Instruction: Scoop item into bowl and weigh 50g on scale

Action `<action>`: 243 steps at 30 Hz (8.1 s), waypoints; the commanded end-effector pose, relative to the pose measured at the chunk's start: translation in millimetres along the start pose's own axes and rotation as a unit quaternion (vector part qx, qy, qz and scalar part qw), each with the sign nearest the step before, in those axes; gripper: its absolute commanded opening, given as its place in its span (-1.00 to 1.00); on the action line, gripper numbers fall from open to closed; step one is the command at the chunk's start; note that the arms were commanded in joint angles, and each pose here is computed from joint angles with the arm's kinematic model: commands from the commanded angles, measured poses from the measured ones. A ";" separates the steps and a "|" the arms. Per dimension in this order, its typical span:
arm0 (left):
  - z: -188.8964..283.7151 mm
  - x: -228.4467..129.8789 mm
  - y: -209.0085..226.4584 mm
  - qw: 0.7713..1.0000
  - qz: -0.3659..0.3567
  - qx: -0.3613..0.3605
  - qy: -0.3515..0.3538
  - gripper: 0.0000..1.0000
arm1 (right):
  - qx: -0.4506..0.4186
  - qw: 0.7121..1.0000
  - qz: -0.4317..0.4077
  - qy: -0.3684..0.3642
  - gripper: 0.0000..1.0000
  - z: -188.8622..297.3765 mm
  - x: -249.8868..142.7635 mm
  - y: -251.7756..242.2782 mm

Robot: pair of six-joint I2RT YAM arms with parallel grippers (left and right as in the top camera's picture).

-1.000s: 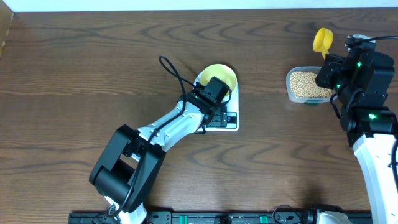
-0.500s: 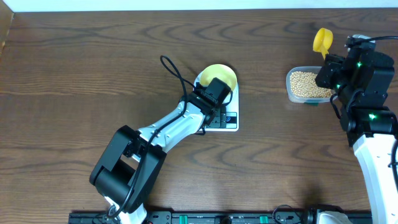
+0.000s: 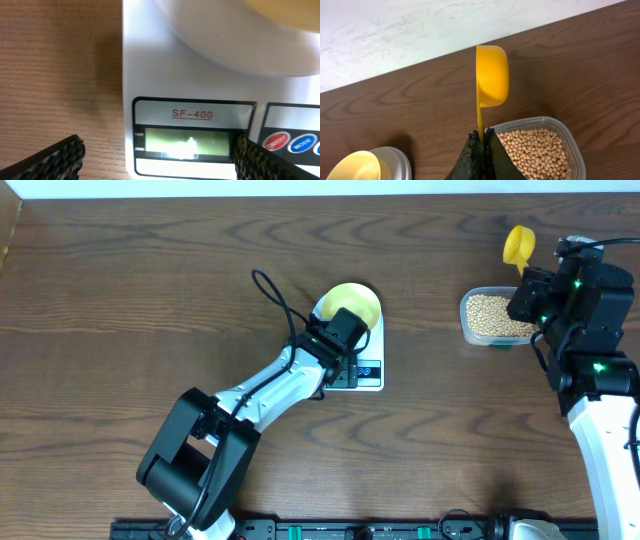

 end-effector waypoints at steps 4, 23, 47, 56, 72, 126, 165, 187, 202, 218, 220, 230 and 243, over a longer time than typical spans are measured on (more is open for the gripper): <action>3.6 0.3 -3.1 0.999 -0.011 -0.038 0.000 0.93 | -0.001 1.000 0.004 -0.005 -0.97 0.8 3.9 0.0; 126.1 6.8 54.2 0.987 0.050 -0.101 -0.115 0.93 | -0.002 1.000 0.004 -0.001 -0.98 0.8 2.7 -0.3; 128.0 9.3 127.1 0.990 0.074 -0.043 -0.113 0.93 | -0.025 0.996 -0.008 0.090 -0.98 3.4 -25.0 -8.7; 128.1 9.4 127.1 0.990 0.074 -0.043 -0.113 0.93 | -0.004 0.995 -0.016 0.102 -0.97 3.8 -27.5 -5.6; 128.1 9.4 127.1 0.990 0.074 -0.043 -0.113 0.93 | -0.003 0.996 -0.014 0.090 -0.98 3.1 -23.9 -5.0; 16.0 5.2 10.5 0.995 0.053 -0.080 0.014 0.93 | 0.010 0.997 -0.023 0.067 -0.97 1.9 -16.7 -1.2; 3.0 3.9 -5.5 0.997 0.047 -0.064 -0.005 0.93 | 0.009 0.997 -0.018 0.069 -0.98 2.0 -17.4 -1.4; -11.9 1.1 -7.6 0.997 0.044 -0.057 0.009 0.93 | 0.010 0.997 -0.018 0.069 -0.98 2.0 -17.2 -1.4; -19.8 -1.3 -6.9 0.998 0.043 -0.048 0.018 0.93 | 0.009 0.997 -0.018 0.069 -0.98 2.0 -17.3 -1.4; -32.6 -7.5 -3.7 0.998 0.039 -0.022 0.036 0.93 | 0.008 0.997 -0.019 0.073 -0.98 2.2 -18.6 -1.8; -37.1 -9.4 -3.7 0.998 0.038 -0.019 0.042 0.93 | 0.007 0.997 -0.019 0.075 -0.98 2.3 -19.2 -2.1; -39.9 -14.2 3.7 0.998 0.034 0.006 0.057 0.93 | 0.005 0.997 -0.019 0.080 -0.98 2.5 -20.7 -2.6; -44.5 -19.8 11.5 0.996 0.026 0.044 0.066 0.93 | 0.005 0.997 -0.019 0.081 -0.98 2.5 -20.9 -2.7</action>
Point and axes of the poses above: each gripper's point midway between its finger pads, its own z axis back along the fingers, its own y axis along the line the jaws close on, x = y × z, the point moved 9 cm from there along z, back along the fingers, and after that the axes turned 7 degrees about -z, right-handed, at the moved point
